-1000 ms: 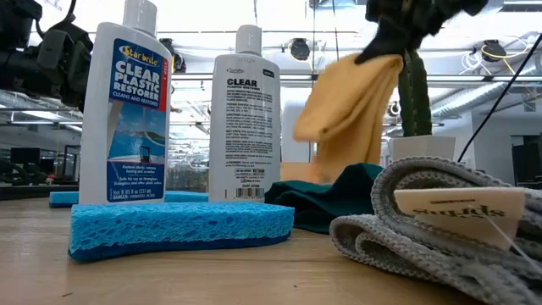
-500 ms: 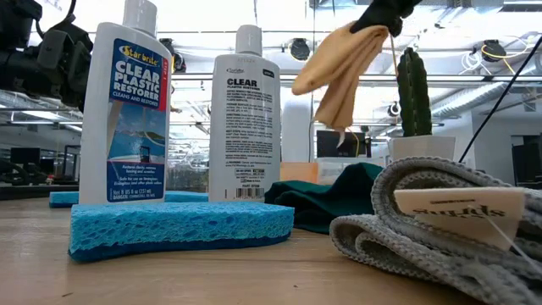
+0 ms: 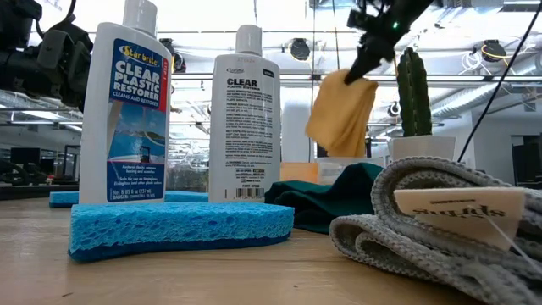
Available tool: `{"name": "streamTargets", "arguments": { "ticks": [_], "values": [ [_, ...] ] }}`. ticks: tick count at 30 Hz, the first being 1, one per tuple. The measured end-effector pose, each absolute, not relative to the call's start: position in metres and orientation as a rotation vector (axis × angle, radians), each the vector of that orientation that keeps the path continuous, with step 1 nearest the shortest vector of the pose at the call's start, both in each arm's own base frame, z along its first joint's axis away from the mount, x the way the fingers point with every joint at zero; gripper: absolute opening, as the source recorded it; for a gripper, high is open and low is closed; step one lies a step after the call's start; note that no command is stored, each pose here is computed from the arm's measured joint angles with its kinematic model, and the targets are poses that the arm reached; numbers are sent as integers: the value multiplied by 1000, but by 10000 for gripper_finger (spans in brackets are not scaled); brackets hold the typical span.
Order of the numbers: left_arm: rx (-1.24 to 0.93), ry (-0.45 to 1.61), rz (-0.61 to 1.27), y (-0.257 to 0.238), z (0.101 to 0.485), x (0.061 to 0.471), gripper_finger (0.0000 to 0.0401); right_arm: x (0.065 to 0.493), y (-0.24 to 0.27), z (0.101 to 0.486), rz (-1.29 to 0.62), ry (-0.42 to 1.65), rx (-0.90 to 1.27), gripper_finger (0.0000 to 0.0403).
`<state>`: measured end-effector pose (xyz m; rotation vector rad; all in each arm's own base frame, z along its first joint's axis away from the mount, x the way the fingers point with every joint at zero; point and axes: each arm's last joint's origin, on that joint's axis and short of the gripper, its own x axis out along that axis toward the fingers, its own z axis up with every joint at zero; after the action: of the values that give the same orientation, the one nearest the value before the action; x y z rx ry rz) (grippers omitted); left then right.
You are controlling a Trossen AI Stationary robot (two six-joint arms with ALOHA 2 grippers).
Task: Pick & Place Kitchen Items
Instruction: Put the yellow microfiber cloth into the white bin
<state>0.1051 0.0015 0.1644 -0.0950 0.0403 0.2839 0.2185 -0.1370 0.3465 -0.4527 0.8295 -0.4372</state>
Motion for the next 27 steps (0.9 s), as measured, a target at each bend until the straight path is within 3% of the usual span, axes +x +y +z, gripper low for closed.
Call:
{"name": "streamTargets", "arguments": {
  "ticks": [10, 21, 27],
  "values": [
    [-95, 40, 284, 1, 164, 105, 395, 243, -155, 345, -470, 1073, -1163, 0],
    [-95, 40, 284, 1, 164, 105, 395, 263, -172, 312, -424, 1251, -1186, 0],
    [-95, 40, 284, 1, 164, 105, 395, 266, -170, 311, -434, 1237, -1171, 0]
  ]
}}
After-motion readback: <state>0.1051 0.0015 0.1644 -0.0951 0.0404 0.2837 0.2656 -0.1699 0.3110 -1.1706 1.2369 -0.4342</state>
